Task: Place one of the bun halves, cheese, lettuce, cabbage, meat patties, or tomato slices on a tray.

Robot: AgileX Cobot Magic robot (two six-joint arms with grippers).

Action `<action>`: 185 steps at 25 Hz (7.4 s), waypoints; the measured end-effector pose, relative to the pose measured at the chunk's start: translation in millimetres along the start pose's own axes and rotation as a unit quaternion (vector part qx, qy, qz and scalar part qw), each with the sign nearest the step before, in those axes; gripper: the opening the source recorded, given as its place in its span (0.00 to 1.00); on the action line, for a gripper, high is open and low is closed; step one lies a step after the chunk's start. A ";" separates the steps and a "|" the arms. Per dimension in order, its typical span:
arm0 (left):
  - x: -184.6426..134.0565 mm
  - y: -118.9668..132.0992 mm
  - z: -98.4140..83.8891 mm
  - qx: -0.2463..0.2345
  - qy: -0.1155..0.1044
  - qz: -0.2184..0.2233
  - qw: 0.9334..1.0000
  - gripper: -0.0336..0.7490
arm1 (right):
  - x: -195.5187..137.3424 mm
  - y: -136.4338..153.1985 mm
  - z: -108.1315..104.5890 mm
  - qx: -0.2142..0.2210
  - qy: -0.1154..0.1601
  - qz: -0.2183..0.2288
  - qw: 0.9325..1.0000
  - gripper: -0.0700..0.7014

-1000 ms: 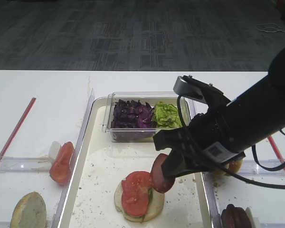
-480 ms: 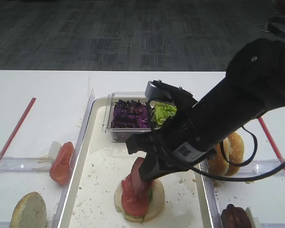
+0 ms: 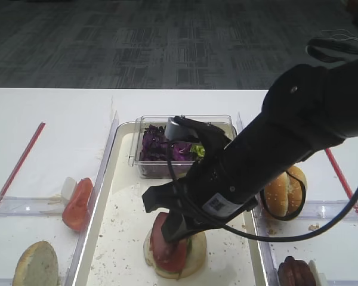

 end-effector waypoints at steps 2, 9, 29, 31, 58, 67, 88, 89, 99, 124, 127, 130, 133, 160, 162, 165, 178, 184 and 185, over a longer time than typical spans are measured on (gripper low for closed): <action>0.0 0.0 0.0 0.000 0.000 0.000 1.000 0.65 | -0.1 4.2 -3.0 -0.004 0.003 0.003 1.000 0.23; 0.0 0.0 0.0 0.000 0.000 0.000 1.000 0.65 | 2.2 7.3 -5.7 -0.008 0.003 -0.001 1.000 0.23; 0.0 0.0 0.0 0.000 0.000 0.000 1.000 0.65 | -1.3 6.9 -9.7 -0.021 -0.016 0.011 1.000 0.77; 0.0 0.0 -0.2 -0.001 0.000 0.000 1.000 0.65 | -2.4 6.9 -11.0 -0.025 -0.018 0.014 0.999 0.78; 0.0 0.0 -0.2 -0.001 0.000 0.000 1.000 0.65 | -2.6 -52.8 28.4 0.008 -0.069 -0.047 0.996 0.79; 0.0 0.0 -0.2 -0.001 0.000 0.000 1.000 0.65 | -5.3 -74.8 33.2 -0.006 -0.103 -0.071 0.992 0.79; 0.0 0.0 -0.2 -0.001 0.000 0.000 1.000 0.65 | -4.7 -84.0 -23.7 -0.181 -0.276 -0.025 0.943 0.79; 0.0 0.0 -0.2 -0.001 0.000 0.000 1.000 0.65 | -4.5 -84.3 -24.5 -0.184 -0.279 -0.025 0.942 0.79; 0.0 0.0 -0.2 -0.001 0.000 0.000 1.000 0.65 | -3.9 -85.6 -27.8 -0.194 -0.266 -0.026 0.944 0.79; 0.0 0.0 -0.2 -0.001 0.000 0.000 1.000 0.65 | -1.6 -183.6 -178.4 -0.297 0.109 -0.094 0.944 0.79; 0.0 0.0 -0.2 -0.001 0.000 0.000 1.000 0.65 | -7.9 -193.7 -191.6 -0.302 0.141 -0.098 0.938 0.79; 0.0 0.0 -0.2 -0.001 0.000 0.000 1.000 0.65 | -13.2 -199.6 -199.4 -0.307 0.159 -0.096 0.934 0.79; 0.0 0.0 -0.2 -0.001 0.000 0.000 1.000 0.65 | -16.2 -199.8 -199.9 -0.306 0.161 -0.089 0.934 0.79; 0.0 0.0 -0.2 -0.001 0.000 0.000 1.000 0.65 | -134.3 -192.7 -146.3 -0.307 0.104 -0.104 0.940 0.79; 0.0 0.0 -0.2 -0.001 0.000 0.000 1.000 0.65 | -141.9 -194.5 -140.9 -0.310 0.097 -0.119 0.938 0.79; 0.0 0.0 -0.2 -0.001 0.000 0.000 1.000 0.65 | -148.8 -199.6 -133.2 -0.315 0.083 -0.149 0.933 0.79; 0.0 0.0 -0.2 -0.001 0.000 0.000 1.000 0.65 | -170.7 -228.1 -98.6 -0.339 0.012 -0.311 0.888 0.79; 0.0 0.0 -0.2 -0.001 0.000 0.000 1.000 0.65 | -183.4 -237.1 -85.1 -0.347 -0.019 -0.377 0.859 0.79; 0.0 0.0 -0.2 -0.001 0.000 0.000 1.000 0.65 | -185.8 -238.3 -82.9 -0.348 -0.025 -0.388 0.853 0.79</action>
Point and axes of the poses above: a point on each arm's last joint axis where the gripper is mounted, y pointing out along that axis toward the gripper, z along the wrist's bending axis when the last joint is at zero, x = y × z, the point moved 8 cm from there along y, pointing out along that axis toward the gripper, and after that the axes turned 4 degrees about y, right-handed, at the moved point
